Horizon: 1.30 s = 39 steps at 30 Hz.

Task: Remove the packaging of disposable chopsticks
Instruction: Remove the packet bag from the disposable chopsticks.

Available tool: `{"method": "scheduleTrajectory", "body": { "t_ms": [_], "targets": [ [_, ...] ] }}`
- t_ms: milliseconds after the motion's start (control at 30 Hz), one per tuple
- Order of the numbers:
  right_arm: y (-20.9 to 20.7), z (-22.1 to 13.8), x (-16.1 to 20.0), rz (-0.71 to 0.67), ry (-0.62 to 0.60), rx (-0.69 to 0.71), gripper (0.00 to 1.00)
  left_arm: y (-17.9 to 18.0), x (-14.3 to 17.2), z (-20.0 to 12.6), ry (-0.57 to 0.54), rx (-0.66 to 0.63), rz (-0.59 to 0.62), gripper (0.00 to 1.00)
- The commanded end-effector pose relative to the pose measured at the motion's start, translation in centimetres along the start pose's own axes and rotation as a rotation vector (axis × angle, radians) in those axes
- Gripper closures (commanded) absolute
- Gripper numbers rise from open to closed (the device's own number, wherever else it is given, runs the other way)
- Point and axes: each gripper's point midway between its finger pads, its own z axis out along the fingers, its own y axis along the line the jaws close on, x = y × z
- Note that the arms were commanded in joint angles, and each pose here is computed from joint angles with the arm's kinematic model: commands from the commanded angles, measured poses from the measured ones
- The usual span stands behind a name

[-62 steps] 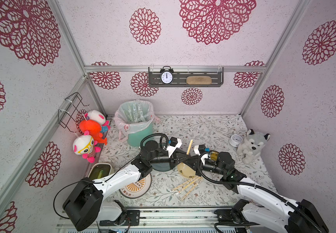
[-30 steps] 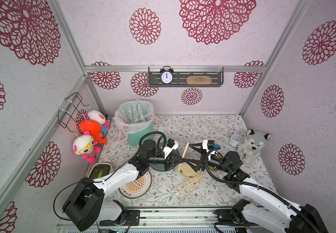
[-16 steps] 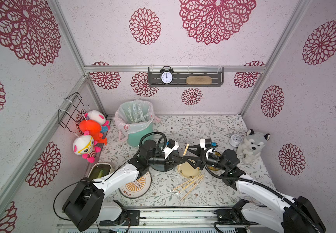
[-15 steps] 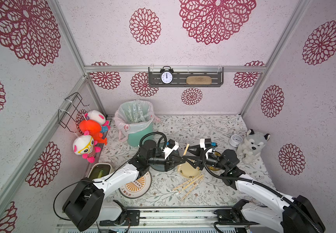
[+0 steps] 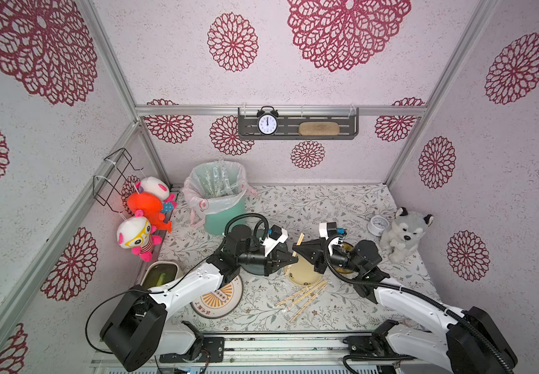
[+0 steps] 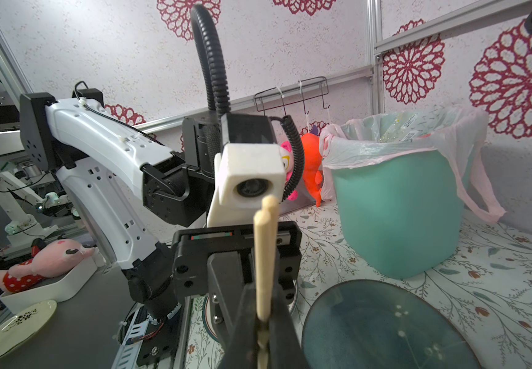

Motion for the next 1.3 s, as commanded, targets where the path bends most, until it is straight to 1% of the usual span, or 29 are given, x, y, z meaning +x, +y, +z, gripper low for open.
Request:
{"method": "scheduleTrajectory", "body": {
  "t_ms": [0, 33, 67, 167, 267, 367, 433, 467, 533, 567, 633, 667, 700, 733, 767, 800, 867, 900, 933, 1000, 1067, 1133, 1167, 1267],
  "targets": [
    [0.7, -0.2, -1.6, -0.085, -0.056, -0.017, 1.0, -0.8, -0.6, -0.1, -0.009, 0.016, 0.015, 1.0],
    [0.7, -0.2, -1.7, -0.089, -0.059, -0.016, 1.0, -0.7, -0.5, -0.1, -0.008, 0.016, 0.012, 0.97],
    [0.7, -0.2, -1.9, -0.095, -0.068, -0.019, 1.0, -0.7, -0.3, 0.0, -0.005, 0.019, 0.009, 0.88],
    [0.9, -0.5, -3.4, -0.115, -0.102, -0.021, 1.0, -0.3, 0.9, 0.1, 0.022, 0.009, -0.016, 0.85],
    [1.1, -0.7, -5.2, -0.142, -0.13, -0.02, 1.0, 0.4, 2.4, 0.2, 0.054, -0.019, -0.044, 0.89],
    [1.2, -1.0, -6.9, -0.163, -0.153, -0.015, 1.0, 0.9, 3.9, 0.4, 0.07, -0.034, -0.069, 0.9],
    [1.3, -1.0, -7.6, -0.175, -0.161, -0.013, 1.0, 1.5, 4.7, 0.5, 0.077, -0.055, -0.081, 0.93],
    [1.3, -1.0, -7.8, -0.177, -0.161, -0.015, 1.0, 1.9, 5.0, 0.6, 0.085, -0.066, -0.087, 0.91],
    [1.2, -0.9, -8.0, -0.173, -0.156, -0.015, 1.0, 2.3, 5.4, 0.9, 0.092, -0.062, -0.099, 0.65],
    [1.2, -0.8, -7.9, -0.169, -0.155, -0.019, 1.0, 2.4, 5.3, 1.1, 0.088, -0.061, -0.102, 0.64],
    [1.2, -0.8, -7.9, -0.163, -0.156, -0.018, 1.0, 2.3, 4.8, 1.2, 0.078, -0.05, -0.099, 0.66],
    [1.3, -0.9, -7.8, -0.164, -0.162, -0.021, 1.0, 2.2, 4.5, 1.2, 0.075, -0.041, -0.094, 0.78],
    [1.3, -1.0, -7.9, -0.167, -0.166, -0.018, 1.0, 2.1, 4.4, 1.1, 0.074, -0.04, -0.091, 0.84],
    [1.4, -1.1, -7.8, -0.168, -0.163, -0.016, 1.0, 2.0, 4.3, 1.1, 0.073, -0.041, -0.086, 0.84],
    [1.5, -1.2, -7.8, -0.169, -0.16, -0.017, 1.0, 2.0, 4.2, 1.0, 0.071, -0.049, -0.082, 0.81],
    [1.5, -1.2, -7.8, -0.171, -0.159, -0.013, 1.0, 2.0, 4.1, 0.9, 0.07, -0.056, -0.08, 0.75],
    [1.3, -1.3, -7.5, -0.171, -0.146, 0.0, 1.0, 2.0, 4.1, 0.6, 0.069, -0.07, -0.07, 0.54],
    [1.1, -1.3, -7.4, -0.174, -0.142, 0.012, 1.0, 2.0, 4.1, 0.5, 0.064, -0.079, -0.064, 0.48],
    [1.0, -1.3, -7.2, -0.173, -0.138, 0.02, 1.0, 1.9, 4.0, 0.3, 0.057, -0.088, -0.059, 0.47],
    [0.8, -1.3, -7.0, -0.173, -0.131, 0.03, 1.0, 1.7, 4.1, -0.1, 0.054, -0.097, -0.055, 0.55],
    [0.8, -1.3, -7.0, -0.169, -0.129, 0.025, 1.0, 1.9, 4.0, -0.4, 0.046, -0.113, -0.05, 0.56],
    [0.9, -1.3, -7.0, -0.168, -0.128, 0.019, 1.0, 1.9, 3.6, -0.3, 0.047, -0.104, -0.053, 0.8],
    [0.8, -1.3, -7.0, -0.171, -0.131, 0.027, 1.0, 1.8, 3.6, -0.1, 0.058, -0.093, -0.059, 0.82],
    [0.6, -1.6, -7.4, -0.176, -0.138, 0.043, 1.0, 1.9, 4.3, 0.0, 0.077, -0.088, -0.068, 0.82]
  ]
}}
